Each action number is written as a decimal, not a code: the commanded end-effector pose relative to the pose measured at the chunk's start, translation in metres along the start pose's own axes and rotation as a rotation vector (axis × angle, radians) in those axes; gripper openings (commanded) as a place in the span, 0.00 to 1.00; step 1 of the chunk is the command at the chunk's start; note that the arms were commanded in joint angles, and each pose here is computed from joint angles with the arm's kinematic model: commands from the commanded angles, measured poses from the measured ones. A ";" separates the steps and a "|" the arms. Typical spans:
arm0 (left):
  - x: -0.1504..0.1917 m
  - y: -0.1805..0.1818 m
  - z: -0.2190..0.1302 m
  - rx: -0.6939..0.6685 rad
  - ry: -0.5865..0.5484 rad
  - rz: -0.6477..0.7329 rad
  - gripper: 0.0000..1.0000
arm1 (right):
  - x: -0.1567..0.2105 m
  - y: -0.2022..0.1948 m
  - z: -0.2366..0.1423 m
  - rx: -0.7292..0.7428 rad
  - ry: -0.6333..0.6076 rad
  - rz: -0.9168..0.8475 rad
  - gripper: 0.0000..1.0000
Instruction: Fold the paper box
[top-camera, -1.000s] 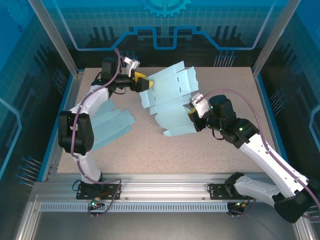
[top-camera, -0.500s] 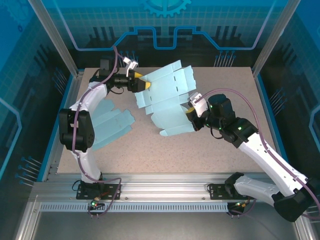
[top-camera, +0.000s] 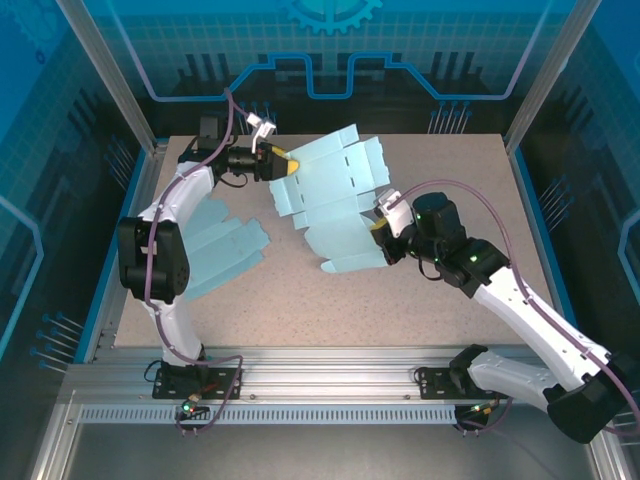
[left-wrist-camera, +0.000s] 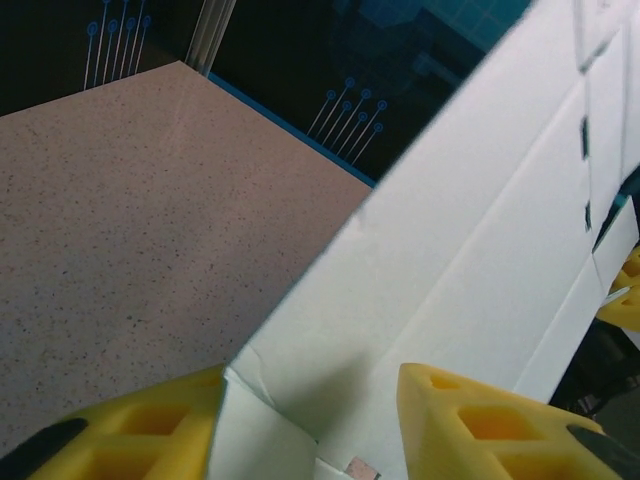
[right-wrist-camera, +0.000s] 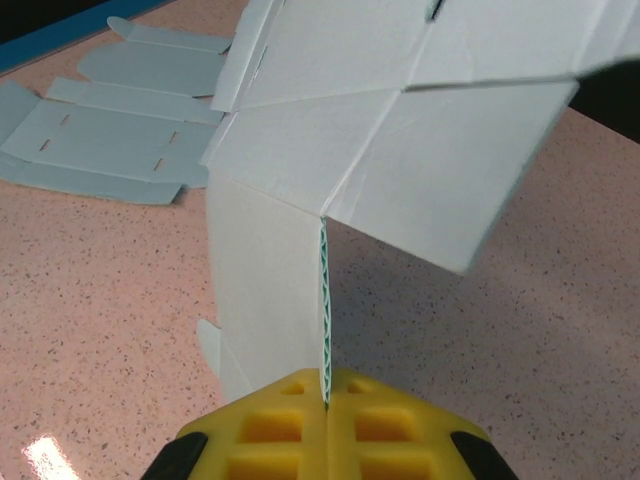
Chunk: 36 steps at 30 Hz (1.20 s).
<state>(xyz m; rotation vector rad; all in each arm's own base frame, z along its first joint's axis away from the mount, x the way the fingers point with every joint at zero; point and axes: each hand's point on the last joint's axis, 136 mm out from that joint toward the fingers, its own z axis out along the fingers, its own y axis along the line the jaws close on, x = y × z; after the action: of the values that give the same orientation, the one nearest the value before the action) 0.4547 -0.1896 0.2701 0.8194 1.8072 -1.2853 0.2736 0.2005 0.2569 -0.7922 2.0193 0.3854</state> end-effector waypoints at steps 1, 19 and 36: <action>-0.012 -0.006 -0.003 0.021 -0.019 0.053 0.36 | 0.002 0.000 0.005 0.015 -0.008 0.028 0.00; 0.019 0.000 0.007 -0.082 0.072 0.064 0.15 | 0.059 -0.038 0.035 0.083 0.206 0.375 0.52; 0.066 0.009 0.059 -0.199 0.177 0.314 0.00 | 0.067 -0.091 0.038 0.130 0.174 0.607 0.65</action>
<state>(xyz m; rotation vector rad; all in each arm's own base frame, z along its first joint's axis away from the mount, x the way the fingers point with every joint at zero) 0.4332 -0.2378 0.1876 1.0434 1.9276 -0.9121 0.3238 0.1181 0.1773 -0.1030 2.4285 0.4389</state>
